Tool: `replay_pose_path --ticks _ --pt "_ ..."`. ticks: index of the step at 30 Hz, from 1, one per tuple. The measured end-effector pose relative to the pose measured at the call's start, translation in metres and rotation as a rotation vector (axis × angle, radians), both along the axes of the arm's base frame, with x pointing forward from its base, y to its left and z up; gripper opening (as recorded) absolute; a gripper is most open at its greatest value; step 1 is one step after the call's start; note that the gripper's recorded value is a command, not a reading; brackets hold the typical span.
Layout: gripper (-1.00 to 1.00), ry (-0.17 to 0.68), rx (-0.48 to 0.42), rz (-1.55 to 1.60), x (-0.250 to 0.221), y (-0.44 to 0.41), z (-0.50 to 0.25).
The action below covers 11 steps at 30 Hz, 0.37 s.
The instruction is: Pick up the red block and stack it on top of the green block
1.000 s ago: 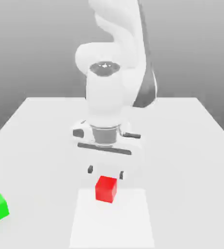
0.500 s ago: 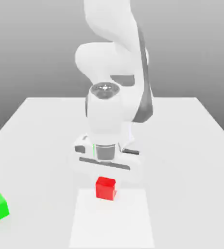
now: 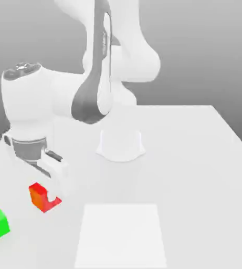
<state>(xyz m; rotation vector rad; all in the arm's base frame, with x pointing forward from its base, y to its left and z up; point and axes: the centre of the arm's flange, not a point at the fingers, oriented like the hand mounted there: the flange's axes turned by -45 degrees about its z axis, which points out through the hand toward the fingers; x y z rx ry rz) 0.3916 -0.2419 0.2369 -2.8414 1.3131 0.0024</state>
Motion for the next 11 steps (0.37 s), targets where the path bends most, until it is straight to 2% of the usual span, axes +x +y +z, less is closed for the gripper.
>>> replay_pose_path --ticks 3,7,8,11 --pt "-1.00 0.002 -0.007 -0.118 -0.003 -0.058 0.005" --pt "-1.00 0.003 -0.010 -0.151 -0.005 -0.075 -0.039" --pt "1.00 0.003 -0.010 -0.152 -0.005 -0.075 -0.049" --pt "1.00 0.003 -0.010 -0.152 -0.005 -0.075 -0.049"
